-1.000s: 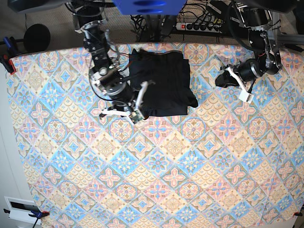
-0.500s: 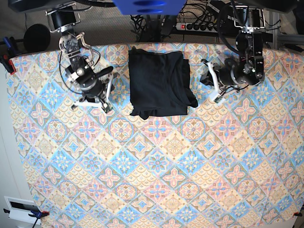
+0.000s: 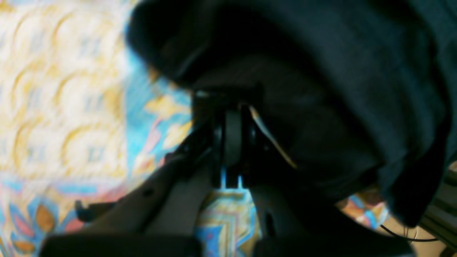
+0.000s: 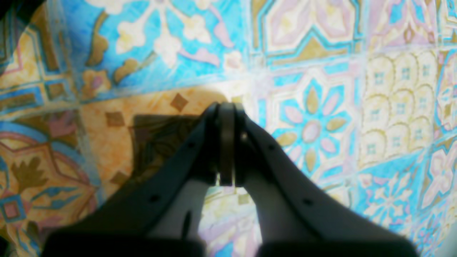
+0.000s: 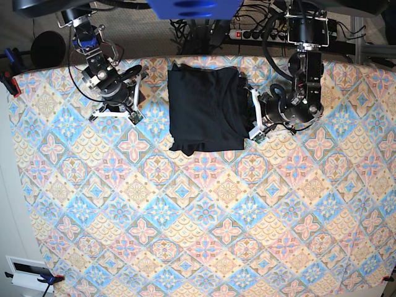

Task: Layout the t-shirt on the table in an organized manner, then fold the t-shirt properly
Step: 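Move the left gripper to the bundle's side and grasp it, then push the bundle toward the right gripper with the left gripper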

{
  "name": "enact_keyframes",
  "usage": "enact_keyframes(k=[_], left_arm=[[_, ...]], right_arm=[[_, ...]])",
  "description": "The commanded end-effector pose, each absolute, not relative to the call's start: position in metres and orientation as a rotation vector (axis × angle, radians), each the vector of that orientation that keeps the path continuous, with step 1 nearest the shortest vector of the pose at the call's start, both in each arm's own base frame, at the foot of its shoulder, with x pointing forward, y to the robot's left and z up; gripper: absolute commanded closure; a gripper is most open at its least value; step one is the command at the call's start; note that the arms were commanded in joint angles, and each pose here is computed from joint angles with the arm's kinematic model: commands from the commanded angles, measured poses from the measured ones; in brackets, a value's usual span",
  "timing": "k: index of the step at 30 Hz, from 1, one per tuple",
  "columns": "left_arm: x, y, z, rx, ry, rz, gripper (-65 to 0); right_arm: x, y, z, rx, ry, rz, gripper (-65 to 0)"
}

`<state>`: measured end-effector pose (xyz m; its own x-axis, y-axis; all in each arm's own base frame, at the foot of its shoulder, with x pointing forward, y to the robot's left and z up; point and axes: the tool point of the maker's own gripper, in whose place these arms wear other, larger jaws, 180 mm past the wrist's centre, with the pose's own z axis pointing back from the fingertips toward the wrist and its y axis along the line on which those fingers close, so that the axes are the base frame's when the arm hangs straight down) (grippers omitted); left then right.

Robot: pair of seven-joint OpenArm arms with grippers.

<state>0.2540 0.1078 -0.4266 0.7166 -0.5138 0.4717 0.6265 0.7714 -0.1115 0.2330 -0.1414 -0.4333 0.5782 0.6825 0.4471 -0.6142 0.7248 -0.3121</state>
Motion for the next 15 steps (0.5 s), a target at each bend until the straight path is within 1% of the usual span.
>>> enact_keyframes(k=[1,5,9,15], left_arm=[[0.258,0.106,-0.422,-0.27,-0.454,-0.652,0.0],[0.267,0.095,-0.416,-0.286,-0.481,-0.65,0.0],[0.274,0.094,-0.415,-0.288,-0.484,-0.642,0.0],[0.293,0.092,-0.418,-0.3,-0.482,-0.557,0.0]], right_arm=[[0.22,-0.137,-0.444,-0.097,-0.524,0.788,0.0],[0.203,-0.123,-0.462,-0.059,-0.47,0.837,0.0],[0.192,-0.106,-0.466,-0.026,-0.457,0.887,0.0],[0.171,-0.08,-0.472,0.031,-0.436,0.966,0.0]])
